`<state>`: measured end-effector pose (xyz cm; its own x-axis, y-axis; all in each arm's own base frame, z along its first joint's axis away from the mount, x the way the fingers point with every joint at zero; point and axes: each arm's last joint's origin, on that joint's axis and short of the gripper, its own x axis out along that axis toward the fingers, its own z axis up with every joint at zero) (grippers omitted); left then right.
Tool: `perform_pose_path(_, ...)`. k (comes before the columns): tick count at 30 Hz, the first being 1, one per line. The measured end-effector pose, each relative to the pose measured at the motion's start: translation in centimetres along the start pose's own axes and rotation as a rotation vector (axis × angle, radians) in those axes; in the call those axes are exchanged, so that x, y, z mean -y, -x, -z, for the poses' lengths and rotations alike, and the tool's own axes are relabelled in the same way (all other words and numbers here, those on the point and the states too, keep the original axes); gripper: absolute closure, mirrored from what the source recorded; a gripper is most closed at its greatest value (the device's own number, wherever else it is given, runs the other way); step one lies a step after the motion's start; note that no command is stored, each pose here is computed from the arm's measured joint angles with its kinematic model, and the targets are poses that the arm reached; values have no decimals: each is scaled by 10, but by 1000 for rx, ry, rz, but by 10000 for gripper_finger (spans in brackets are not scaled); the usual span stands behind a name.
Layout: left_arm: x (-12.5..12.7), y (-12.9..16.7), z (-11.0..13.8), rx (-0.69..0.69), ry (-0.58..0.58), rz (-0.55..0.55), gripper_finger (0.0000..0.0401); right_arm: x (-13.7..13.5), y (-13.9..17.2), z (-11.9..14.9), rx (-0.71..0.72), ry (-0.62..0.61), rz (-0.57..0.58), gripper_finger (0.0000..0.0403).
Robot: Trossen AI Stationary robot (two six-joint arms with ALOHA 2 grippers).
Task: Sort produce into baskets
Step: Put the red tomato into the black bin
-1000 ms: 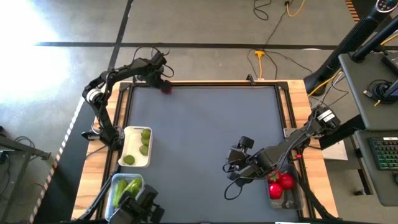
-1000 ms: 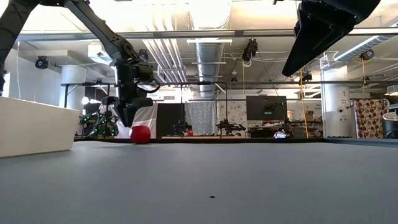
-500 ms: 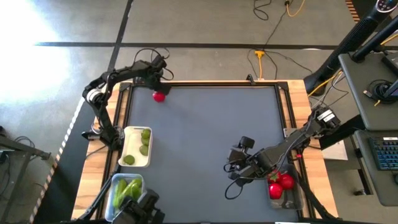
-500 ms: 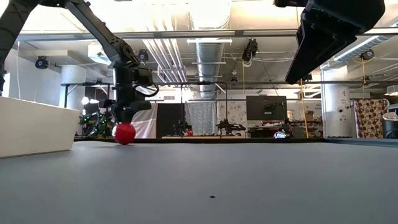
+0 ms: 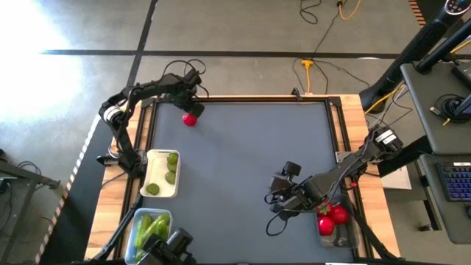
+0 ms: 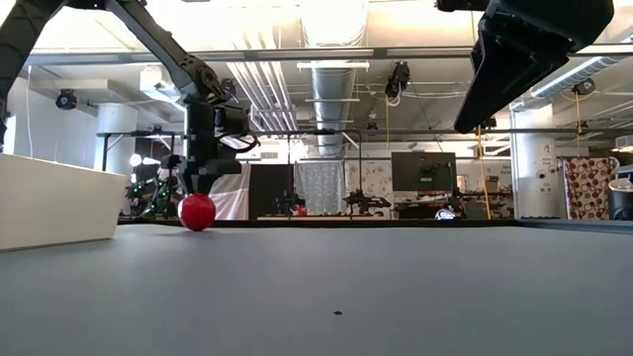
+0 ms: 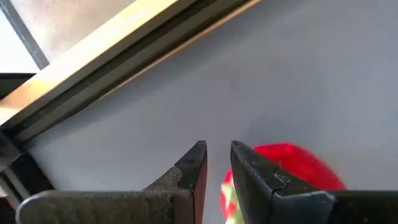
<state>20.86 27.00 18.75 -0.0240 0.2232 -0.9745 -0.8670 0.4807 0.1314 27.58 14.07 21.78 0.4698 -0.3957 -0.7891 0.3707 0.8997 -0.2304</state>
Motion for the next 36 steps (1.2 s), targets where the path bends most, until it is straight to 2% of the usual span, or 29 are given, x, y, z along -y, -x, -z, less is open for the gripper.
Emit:
perform_pose_path(4,-3,10,-1,-29,-24,-56,344,0,0,0,-8,0,-9,39)
perform_pose_path(9,-8,25,5,-147,-45,-149,344,0,0,0,-9,0,-10,39)
perform_pose_path(12,-9,26,14,-244,-55,-167,344,0,0,0,-9,0,-10,39)
perform_pose_path(15,-8,22,21,-285,-83,-170,344,0,0,0,-9,-1,-10,39)
perform_pose_path(25,20,14,21,-242,-180,-112,344,0,-1,2,-11,2,-8,39)
perform_pose_path(36,55,-14,1,-218,-243,-107,344,0,-1,1,-10,2,-8,39)
